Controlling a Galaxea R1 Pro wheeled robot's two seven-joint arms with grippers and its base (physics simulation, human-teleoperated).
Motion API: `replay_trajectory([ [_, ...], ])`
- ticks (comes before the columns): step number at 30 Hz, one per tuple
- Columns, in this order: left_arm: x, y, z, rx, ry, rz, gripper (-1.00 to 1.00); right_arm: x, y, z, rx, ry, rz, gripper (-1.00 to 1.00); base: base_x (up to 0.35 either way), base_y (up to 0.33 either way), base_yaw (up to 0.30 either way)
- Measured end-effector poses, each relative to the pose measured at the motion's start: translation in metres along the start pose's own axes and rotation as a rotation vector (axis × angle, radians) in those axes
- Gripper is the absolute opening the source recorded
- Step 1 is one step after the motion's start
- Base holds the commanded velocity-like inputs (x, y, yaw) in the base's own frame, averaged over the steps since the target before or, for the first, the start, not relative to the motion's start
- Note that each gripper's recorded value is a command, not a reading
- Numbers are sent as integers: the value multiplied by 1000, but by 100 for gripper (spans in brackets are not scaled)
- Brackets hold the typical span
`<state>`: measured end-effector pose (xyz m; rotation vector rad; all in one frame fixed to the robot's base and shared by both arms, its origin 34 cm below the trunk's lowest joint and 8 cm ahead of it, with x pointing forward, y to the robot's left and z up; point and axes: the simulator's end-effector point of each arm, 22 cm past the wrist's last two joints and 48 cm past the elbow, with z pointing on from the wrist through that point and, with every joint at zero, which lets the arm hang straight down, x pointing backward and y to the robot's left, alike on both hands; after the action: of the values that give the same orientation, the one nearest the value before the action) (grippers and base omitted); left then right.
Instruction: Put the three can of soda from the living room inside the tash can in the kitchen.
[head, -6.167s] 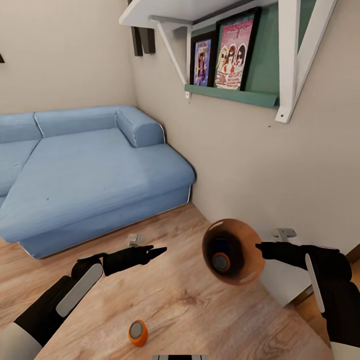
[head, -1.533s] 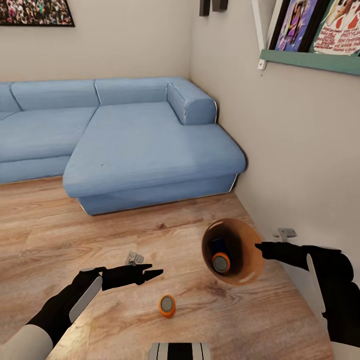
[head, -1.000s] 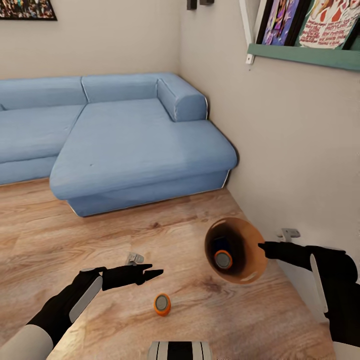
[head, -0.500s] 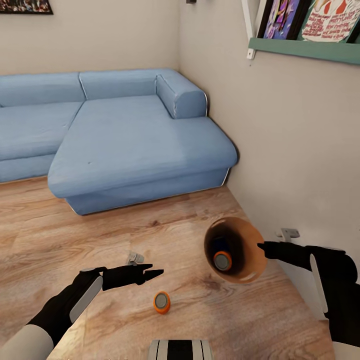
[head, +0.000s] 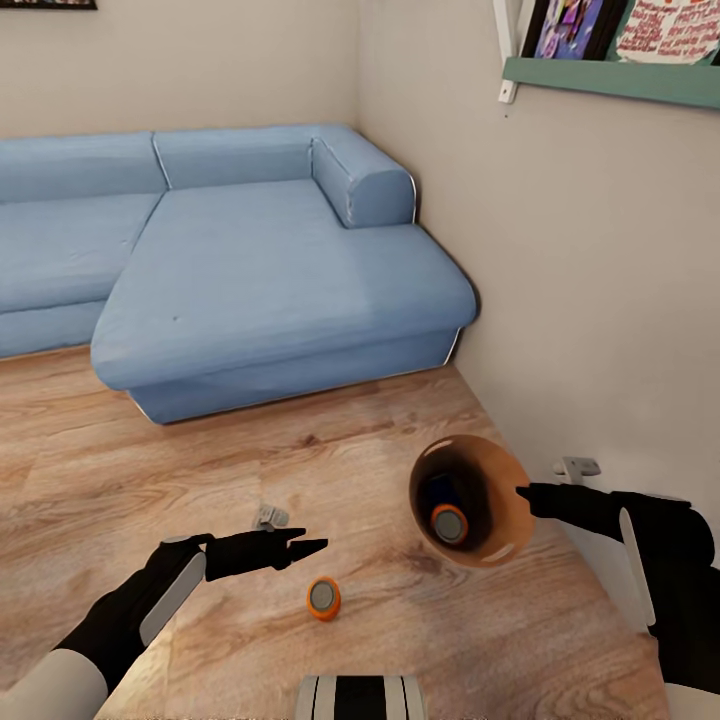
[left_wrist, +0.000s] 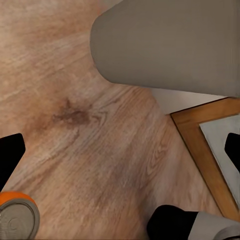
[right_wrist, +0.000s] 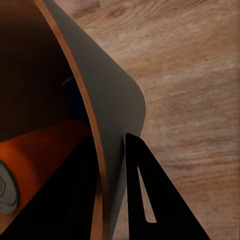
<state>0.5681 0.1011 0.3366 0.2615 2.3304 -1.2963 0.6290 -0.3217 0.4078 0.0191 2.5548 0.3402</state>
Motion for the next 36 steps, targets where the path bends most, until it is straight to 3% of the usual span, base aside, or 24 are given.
replay_trajectory([
  [36,22,16,8,-2,32,-41,100,22,-8,23,1,47,4,-100,0,0,0],
])
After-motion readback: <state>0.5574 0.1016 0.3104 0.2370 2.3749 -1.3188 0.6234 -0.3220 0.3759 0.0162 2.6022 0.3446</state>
